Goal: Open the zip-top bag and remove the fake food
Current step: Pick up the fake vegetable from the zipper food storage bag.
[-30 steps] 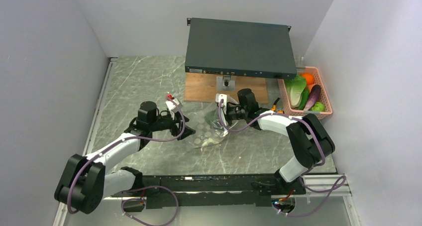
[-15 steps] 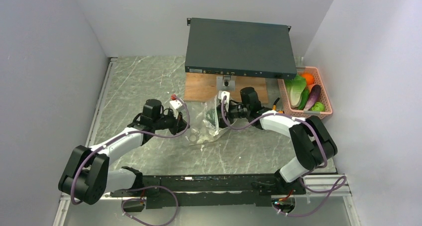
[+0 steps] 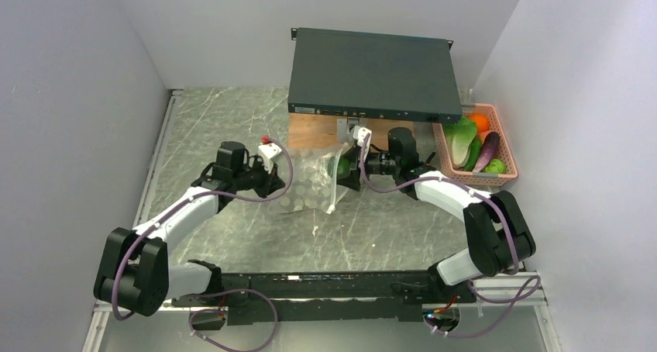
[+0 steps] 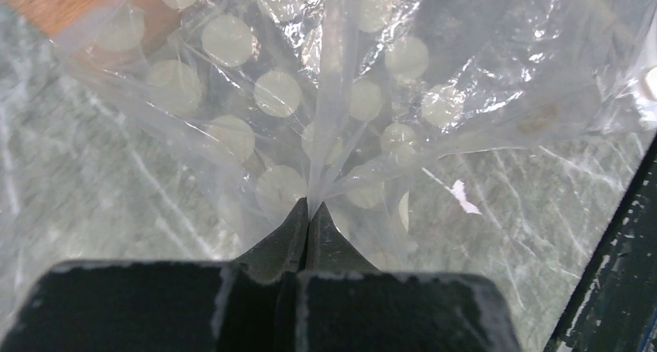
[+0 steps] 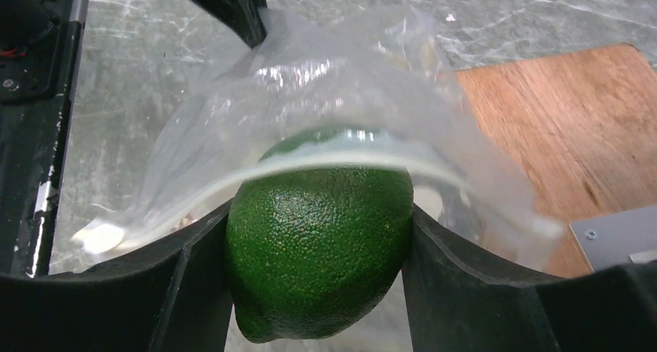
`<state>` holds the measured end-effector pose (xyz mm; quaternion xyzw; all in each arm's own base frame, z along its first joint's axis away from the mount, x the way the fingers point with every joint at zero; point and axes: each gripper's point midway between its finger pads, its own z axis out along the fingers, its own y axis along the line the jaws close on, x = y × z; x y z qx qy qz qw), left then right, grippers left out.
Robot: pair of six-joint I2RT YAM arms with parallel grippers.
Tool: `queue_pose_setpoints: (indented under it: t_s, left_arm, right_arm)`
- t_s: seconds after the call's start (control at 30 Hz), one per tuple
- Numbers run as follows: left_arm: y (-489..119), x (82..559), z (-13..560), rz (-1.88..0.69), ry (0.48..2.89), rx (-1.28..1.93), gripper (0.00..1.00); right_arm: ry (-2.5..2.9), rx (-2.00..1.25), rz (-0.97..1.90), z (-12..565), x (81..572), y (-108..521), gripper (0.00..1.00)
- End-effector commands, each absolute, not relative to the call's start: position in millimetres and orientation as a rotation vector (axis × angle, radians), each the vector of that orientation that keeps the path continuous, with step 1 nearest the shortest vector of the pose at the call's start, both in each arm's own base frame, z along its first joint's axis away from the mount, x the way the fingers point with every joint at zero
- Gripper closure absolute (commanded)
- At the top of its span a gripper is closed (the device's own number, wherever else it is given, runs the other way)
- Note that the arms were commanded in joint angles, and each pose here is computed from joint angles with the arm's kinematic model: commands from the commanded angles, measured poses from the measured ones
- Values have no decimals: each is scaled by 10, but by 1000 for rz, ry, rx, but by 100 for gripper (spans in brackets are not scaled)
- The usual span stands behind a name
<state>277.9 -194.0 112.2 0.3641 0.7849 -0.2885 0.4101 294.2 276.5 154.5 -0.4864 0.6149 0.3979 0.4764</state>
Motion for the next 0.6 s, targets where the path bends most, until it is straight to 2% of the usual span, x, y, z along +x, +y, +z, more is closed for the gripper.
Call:
queue_pose_setpoints:
  t_s: [0.0,0.57]
  left_arm:
    - [-1738,2924,1309,-651,1928,892,100]
    - [-1392,2987,1331,-632,1989,804,100]
  right_arm:
    - [1439,-1205,948,1751,2961,2672,88]
    - [1484,-1227,822,1797,2731,2135,89]
